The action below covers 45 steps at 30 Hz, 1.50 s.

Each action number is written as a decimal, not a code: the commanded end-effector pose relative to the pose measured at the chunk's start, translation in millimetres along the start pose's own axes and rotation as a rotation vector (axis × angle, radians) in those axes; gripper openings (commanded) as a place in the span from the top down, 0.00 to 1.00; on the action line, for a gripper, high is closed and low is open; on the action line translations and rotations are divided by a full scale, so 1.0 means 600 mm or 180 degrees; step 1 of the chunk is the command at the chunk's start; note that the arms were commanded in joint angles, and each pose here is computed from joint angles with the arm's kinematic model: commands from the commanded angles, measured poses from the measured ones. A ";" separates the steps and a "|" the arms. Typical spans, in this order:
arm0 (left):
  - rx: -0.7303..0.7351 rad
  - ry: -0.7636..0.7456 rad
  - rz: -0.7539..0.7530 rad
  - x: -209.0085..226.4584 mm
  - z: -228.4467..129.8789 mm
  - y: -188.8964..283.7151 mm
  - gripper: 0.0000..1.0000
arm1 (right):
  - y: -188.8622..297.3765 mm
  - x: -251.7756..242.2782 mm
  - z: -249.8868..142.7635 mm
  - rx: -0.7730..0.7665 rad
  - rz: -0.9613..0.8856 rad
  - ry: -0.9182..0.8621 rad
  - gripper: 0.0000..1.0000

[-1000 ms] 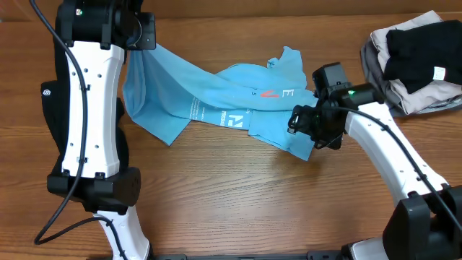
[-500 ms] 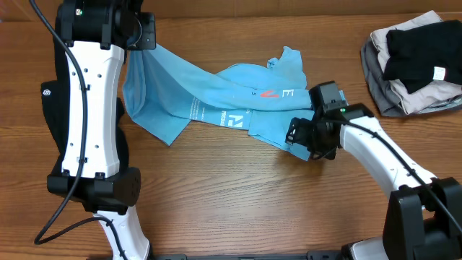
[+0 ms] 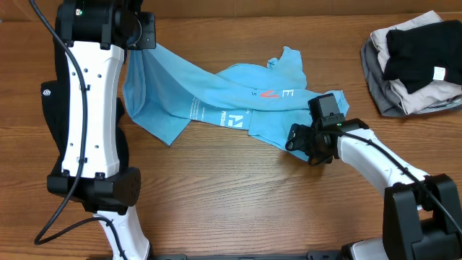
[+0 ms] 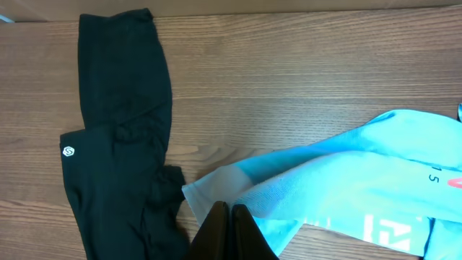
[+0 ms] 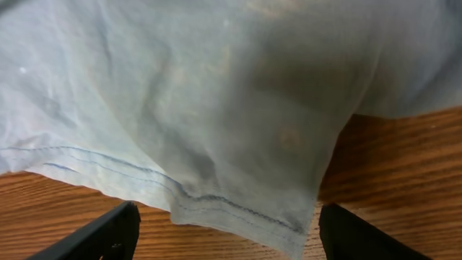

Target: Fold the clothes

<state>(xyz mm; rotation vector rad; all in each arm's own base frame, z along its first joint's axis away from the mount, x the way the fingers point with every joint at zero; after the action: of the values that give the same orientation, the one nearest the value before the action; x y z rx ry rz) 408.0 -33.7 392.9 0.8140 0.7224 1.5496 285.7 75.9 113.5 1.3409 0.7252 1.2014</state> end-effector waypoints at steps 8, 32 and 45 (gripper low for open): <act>-0.0009 -0.0006 -0.0019 0.002 0.002 -0.001 0.96 | -0.022 -0.004 -0.007 -0.0027 -0.0036 -0.0071 0.20; 0.0055 -0.0021 -0.0010 0.003 -0.003 0.000 0.96 | -0.032 0.011 -0.035 0.0085 -0.0760 -0.0387 0.96; -0.0661 0.0094 -0.0201 0.029 -0.010 0.156 0.96 | 0.401 0.041 0.126 -0.0937 -0.0347 -0.0094 0.96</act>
<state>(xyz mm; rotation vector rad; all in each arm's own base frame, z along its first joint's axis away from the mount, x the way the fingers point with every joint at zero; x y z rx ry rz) 394.3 -34.9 406.2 0.7823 0.7254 1.5193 319.1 52.3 282.7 1.2084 0.6908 1.0123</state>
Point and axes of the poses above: each gripper's point midway between its finger pads, its own y axis back along the fingers, its own x axis along the line the jaws close on, z = x × y, the point moved 10 cm from there along y, back along the fingers
